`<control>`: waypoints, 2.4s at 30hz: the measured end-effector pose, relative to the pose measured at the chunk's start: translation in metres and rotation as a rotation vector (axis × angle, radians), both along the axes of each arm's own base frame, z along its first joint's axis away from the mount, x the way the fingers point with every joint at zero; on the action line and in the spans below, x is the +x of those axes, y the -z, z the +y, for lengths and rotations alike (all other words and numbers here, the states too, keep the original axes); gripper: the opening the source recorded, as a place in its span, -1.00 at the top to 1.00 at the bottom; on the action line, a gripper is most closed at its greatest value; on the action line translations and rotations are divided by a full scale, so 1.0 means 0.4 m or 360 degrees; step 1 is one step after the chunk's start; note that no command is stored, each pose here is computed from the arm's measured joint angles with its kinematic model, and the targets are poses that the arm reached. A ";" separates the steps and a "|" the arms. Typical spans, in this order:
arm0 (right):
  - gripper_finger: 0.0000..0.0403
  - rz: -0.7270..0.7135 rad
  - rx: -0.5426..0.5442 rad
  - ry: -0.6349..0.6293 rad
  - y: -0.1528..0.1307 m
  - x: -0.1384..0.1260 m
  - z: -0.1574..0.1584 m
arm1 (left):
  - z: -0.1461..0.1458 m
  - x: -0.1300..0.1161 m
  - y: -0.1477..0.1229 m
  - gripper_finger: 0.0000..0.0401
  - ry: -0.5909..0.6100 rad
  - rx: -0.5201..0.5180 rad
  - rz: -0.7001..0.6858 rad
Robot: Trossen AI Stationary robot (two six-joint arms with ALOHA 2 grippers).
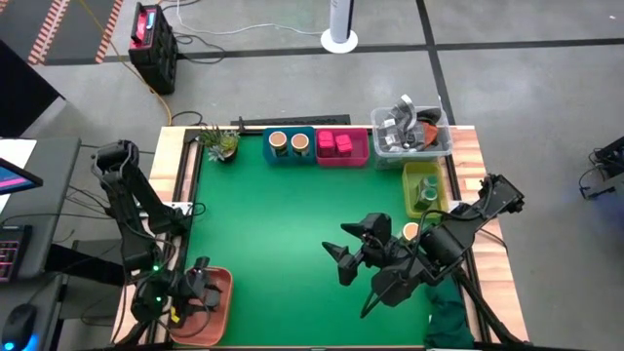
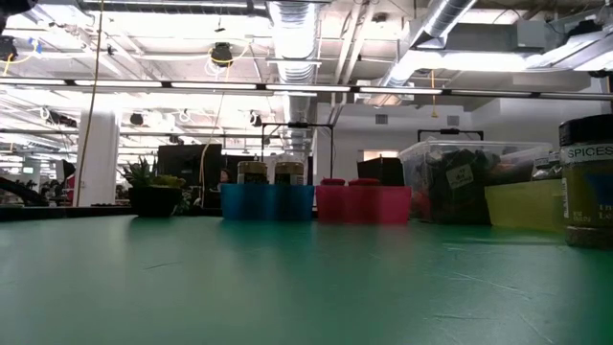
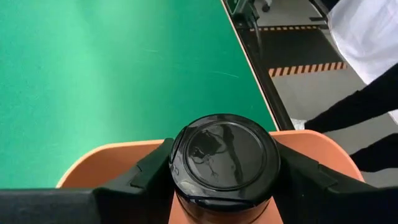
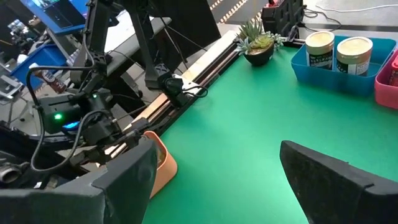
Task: Sort spices by type
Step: Adjust the orange spice bottle in the orange bin, then put the black spice bottle into the orange bin
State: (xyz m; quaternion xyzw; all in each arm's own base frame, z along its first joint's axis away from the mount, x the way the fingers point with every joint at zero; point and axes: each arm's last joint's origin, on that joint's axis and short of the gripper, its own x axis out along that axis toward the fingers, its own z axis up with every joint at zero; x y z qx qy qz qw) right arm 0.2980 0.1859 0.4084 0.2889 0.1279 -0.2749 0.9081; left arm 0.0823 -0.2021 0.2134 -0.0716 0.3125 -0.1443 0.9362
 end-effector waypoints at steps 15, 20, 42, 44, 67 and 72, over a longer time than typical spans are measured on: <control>-0.79 -0.0019 0.0014 0.0000 -0.003 0.001 0.001 | -0.063 0.017 0.052 -0.04 0.0179 0.0126 -0.0040; -0.79 -0.0019 0.0014 0.0000 -0.003 0.001 0.001 | -0.073 0.020 0.053 -0.04 0.0145 0.0038 -0.0039; -0.79 -0.0019 0.0013 -0.0001 -0.002 0.001 0.001 | -0.082 -0.013 0.055 -0.22 0.0252 0.0123 -0.0074; -0.79 -0.0019 0.0013 -0.0001 -0.002 0.001 0.001 | -0.081 -0.014 0.056 -0.25 0.0266 0.0129 -0.0058; -0.79 0.0510 0.0283 0.0004 0.062 -0.043 -0.027 | -0.018 -0.028 -0.053 -0.28 0.0291 -0.0184 -0.0090; -0.79 0.0774 0.0409 0.0109 0.082 -0.075 -0.045 | 0.029 -0.010 -0.088 -0.28 0.0139 -0.0328 -0.0085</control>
